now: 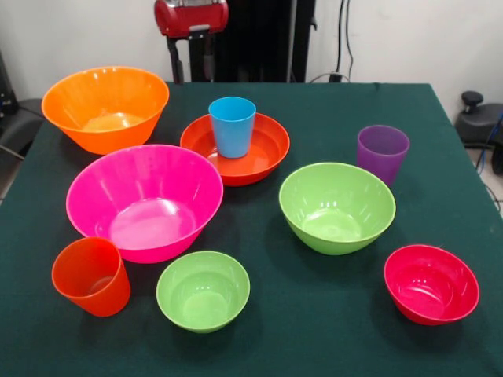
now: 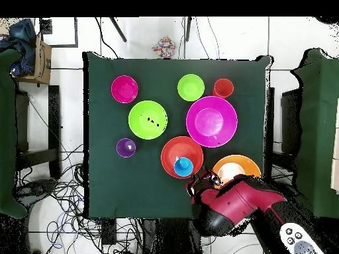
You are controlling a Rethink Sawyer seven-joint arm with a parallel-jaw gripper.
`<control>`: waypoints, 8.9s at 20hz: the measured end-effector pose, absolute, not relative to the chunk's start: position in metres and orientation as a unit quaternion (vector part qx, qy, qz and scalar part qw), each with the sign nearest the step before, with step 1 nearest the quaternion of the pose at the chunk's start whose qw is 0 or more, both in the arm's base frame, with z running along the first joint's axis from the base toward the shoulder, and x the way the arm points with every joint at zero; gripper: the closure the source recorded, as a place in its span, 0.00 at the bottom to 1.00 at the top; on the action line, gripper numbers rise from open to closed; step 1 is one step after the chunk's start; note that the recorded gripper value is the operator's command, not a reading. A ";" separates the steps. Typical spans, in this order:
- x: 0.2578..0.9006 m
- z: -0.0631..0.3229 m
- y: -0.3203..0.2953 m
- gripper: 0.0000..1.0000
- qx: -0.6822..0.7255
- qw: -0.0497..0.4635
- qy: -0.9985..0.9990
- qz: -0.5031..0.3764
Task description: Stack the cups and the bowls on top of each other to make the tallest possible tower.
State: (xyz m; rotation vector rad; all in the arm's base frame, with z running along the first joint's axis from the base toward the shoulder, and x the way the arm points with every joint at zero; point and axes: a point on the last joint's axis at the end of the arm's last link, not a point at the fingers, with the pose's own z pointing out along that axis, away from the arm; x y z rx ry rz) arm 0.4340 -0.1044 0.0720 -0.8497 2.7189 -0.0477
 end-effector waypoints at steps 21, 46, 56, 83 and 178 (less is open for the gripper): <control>0.420 0.059 -0.107 0.00 -0.280 0.128 0.951 -0.005; 0.416 0.059 -0.140 0.00 -0.244 0.137 0.960 -0.007; 0.420 0.040 -0.127 0.00 -0.306 0.136 0.942 -0.018; 0.410 0.021 -0.146 0.00 -0.291 0.130 0.948 -0.015; 0.428 0.026 -0.204 1.00 -0.203 0.135 0.970 -0.006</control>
